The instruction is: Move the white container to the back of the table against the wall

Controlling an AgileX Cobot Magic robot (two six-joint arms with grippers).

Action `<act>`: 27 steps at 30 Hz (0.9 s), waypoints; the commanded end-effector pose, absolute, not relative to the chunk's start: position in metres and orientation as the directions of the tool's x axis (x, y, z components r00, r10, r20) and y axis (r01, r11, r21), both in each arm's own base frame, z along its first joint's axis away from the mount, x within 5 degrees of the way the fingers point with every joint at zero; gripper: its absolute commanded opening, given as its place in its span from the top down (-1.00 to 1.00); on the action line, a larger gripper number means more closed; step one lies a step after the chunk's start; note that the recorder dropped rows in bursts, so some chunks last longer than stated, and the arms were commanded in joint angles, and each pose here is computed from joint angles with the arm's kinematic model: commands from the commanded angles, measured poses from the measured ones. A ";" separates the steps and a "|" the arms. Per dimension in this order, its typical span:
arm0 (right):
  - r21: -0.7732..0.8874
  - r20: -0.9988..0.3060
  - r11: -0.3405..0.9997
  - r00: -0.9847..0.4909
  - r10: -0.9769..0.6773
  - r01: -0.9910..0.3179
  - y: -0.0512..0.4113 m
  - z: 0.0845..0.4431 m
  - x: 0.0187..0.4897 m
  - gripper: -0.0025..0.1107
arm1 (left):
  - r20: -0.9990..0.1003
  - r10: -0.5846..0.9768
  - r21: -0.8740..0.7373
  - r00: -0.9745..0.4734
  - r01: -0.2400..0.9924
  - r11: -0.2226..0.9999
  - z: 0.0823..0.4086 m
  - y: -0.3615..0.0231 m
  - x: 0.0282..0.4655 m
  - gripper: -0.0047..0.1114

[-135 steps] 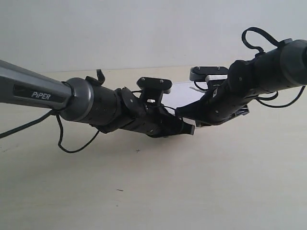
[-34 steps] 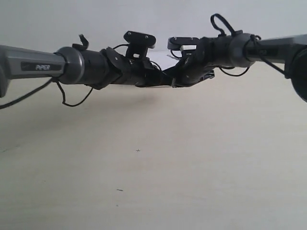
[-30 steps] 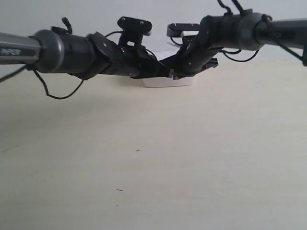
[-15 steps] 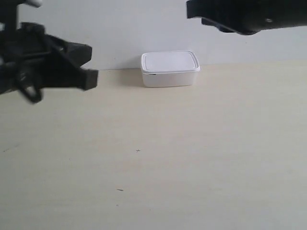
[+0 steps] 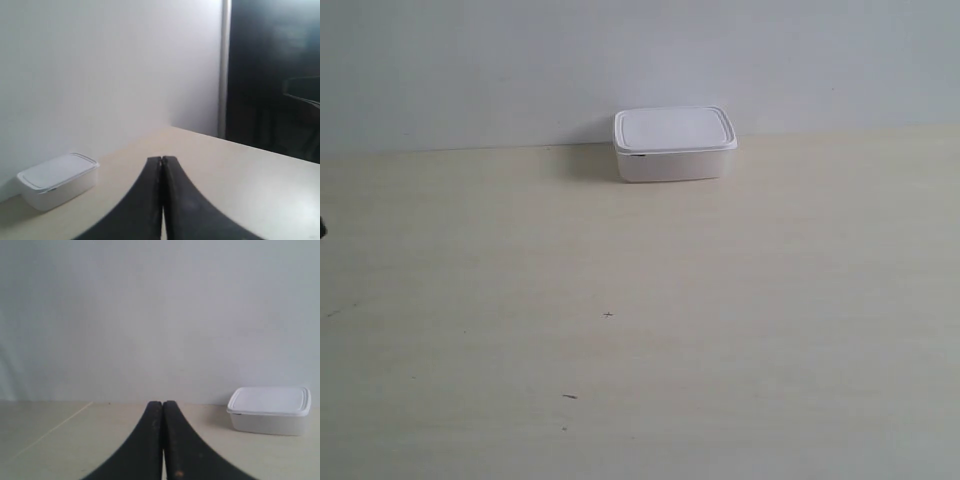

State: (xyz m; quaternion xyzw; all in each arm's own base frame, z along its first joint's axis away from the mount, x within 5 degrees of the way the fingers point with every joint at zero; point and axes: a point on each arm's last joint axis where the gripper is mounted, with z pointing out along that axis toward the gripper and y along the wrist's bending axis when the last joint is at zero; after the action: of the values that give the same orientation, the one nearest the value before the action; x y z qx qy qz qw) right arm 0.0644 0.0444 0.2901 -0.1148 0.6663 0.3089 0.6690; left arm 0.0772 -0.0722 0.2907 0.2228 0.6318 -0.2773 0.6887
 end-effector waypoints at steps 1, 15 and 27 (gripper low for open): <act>0.231 -0.955 0.779 0.018 0.296 -0.583 0.039 0.291 0.058 0.96 | -0.982 -0.144 -0.047 0.126 0.571 0.820 0.284 -0.060 0.081 0.92; 0.235 -0.961 0.781 -0.015 0.277 -0.579 0.040 0.287 0.058 0.96 | -0.983 -0.152 -0.066 0.103 0.575 0.815 0.283 -0.061 0.081 0.92; 0.233 -0.929 0.883 0.175 0.326 -0.407 0.016 0.296 0.044 0.96 | -0.940 -0.184 -0.116 0.287 0.240 0.964 0.296 -0.011 0.074 0.92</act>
State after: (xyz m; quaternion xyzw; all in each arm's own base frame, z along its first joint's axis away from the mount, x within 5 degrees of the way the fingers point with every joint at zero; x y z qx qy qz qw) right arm 0.0475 0.0208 0.2952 -0.0501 0.6072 0.2592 0.7494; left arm 0.0762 -0.0225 0.2953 0.0618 0.5897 -0.1718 0.7867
